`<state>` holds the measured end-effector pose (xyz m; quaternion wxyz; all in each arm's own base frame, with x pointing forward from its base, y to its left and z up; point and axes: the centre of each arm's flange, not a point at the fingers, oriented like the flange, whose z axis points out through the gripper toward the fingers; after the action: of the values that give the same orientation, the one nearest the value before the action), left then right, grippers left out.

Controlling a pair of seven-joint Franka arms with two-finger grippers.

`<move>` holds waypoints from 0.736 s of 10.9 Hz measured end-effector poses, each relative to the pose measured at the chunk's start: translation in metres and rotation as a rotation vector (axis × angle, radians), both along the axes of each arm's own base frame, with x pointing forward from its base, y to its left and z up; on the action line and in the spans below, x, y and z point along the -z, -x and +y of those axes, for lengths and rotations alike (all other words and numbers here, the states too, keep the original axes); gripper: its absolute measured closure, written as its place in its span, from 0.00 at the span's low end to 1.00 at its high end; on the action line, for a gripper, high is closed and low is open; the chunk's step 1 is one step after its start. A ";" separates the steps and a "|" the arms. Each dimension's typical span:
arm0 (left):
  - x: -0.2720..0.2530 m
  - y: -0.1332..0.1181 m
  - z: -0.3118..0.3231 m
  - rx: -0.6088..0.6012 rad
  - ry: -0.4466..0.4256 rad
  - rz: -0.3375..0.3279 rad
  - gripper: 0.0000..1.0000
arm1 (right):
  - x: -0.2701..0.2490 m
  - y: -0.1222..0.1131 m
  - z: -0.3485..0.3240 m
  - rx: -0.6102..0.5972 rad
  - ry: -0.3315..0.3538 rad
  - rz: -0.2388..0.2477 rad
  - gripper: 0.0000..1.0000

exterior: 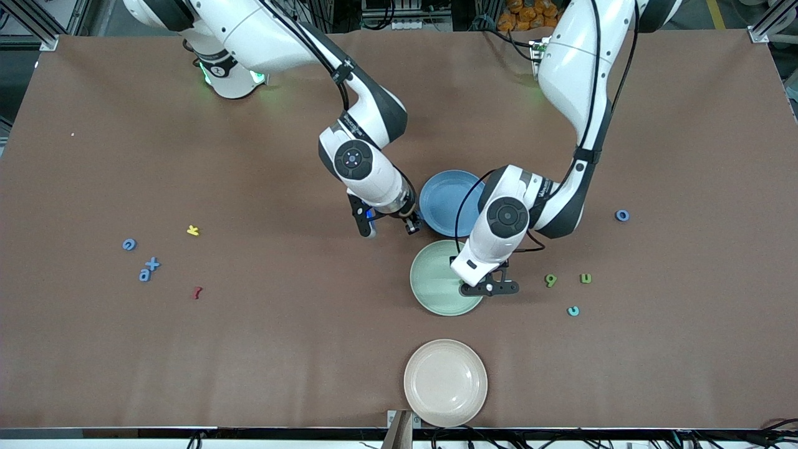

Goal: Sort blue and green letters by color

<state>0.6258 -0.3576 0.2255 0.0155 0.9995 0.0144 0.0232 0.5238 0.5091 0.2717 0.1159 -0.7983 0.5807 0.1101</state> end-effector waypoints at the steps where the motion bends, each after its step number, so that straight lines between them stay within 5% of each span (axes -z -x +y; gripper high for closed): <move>1: 0.006 -0.004 0.000 -0.006 0.000 0.001 0.65 | 0.001 0.001 0.006 0.064 -0.018 -0.009 0.73; 3: 0.011 -0.011 0.005 -0.047 0.010 0.002 0.52 | 0.004 0.002 0.017 0.205 -0.065 -0.023 0.73; 7: 0.006 -0.021 0.015 -0.065 0.008 -0.014 0.00 | 0.013 0.024 0.043 0.388 -0.107 0.011 0.73; 8: 0.004 -0.026 0.024 -0.047 -0.008 -0.024 0.00 | 0.017 0.031 0.050 0.396 -0.107 0.013 0.73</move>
<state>0.6516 -0.3339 0.2213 0.0113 0.9986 0.0376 0.0358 0.4932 0.5592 0.2544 0.1737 -0.6605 0.7204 0.1210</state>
